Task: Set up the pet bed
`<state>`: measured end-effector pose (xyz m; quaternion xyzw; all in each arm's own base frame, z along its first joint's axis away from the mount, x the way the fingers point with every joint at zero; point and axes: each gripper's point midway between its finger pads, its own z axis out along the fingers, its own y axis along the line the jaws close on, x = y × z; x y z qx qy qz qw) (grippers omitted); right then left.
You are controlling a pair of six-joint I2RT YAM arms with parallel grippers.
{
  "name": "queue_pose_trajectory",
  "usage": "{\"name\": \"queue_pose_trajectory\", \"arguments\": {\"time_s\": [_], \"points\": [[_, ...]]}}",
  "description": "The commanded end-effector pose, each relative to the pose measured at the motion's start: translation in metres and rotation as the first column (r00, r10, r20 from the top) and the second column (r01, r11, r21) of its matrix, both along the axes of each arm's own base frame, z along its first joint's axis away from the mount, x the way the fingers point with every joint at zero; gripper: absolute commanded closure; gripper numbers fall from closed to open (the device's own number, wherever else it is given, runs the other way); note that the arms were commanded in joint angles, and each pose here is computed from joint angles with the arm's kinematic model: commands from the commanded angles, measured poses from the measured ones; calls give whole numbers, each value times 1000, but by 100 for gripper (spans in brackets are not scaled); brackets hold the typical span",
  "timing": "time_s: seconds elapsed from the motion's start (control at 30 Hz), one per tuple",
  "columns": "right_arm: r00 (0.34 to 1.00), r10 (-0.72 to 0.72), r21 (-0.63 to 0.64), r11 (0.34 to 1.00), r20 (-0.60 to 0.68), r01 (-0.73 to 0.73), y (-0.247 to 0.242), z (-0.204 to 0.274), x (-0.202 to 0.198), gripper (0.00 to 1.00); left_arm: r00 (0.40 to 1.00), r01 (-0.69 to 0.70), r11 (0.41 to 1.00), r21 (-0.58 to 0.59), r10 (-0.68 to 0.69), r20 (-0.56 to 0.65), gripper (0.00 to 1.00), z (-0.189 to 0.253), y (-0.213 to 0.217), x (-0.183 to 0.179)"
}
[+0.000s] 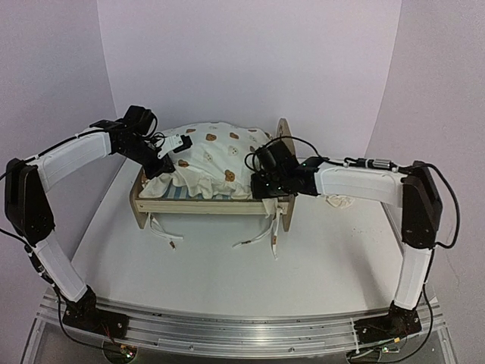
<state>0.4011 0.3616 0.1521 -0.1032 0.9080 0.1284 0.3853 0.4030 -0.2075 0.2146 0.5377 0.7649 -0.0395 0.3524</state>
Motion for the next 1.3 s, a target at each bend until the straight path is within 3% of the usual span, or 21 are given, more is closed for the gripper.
{"name": "queue_pose_trajectory", "arguments": {"time_s": [0.0,0.3,0.57,0.7,0.8,0.87,0.9,1.0,1.17,1.27], "points": [[996,16,65,998,83,-22,-18,60,-12,100,999,33,998,-49,-31,39,100,30,1,-12],[997,60,141,988,50,-66,-24,70,-37,100,993,117,990,-80,-115,35,100,39,4,-28],[993,-35,184,983,112,14,-70,98,-45,100,993,118,985,-129,-113,46,100,46,18,-19],[995,-36,179,984,95,18,-72,90,-46,100,976,212,959,-186,-218,-16,100,45,6,-43],[999,-20,167,986,41,13,-68,68,-49,100,968,214,965,-151,-230,-96,100,10,13,-56],[1000,21,169,985,-9,-19,-59,52,-53,99,970,195,975,-107,-207,-124,92,-8,20,-58],[999,28,168,986,-32,-23,-57,45,-55,97,973,181,979,-90,-191,-127,81,-14,23,-56],[998,22,134,991,-59,-14,-59,42,-56,73,981,155,984,-90,-164,-107,49,-3,25,-52],[997,76,132,988,8,-76,-50,85,-59,57,986,141,971,-191,-156,-63,41,48,14,-53],[996,64,119,990,61,-71,-52,113,-61,51,998,0,968,-253,-15,-56,37,73,18,-37]]}}
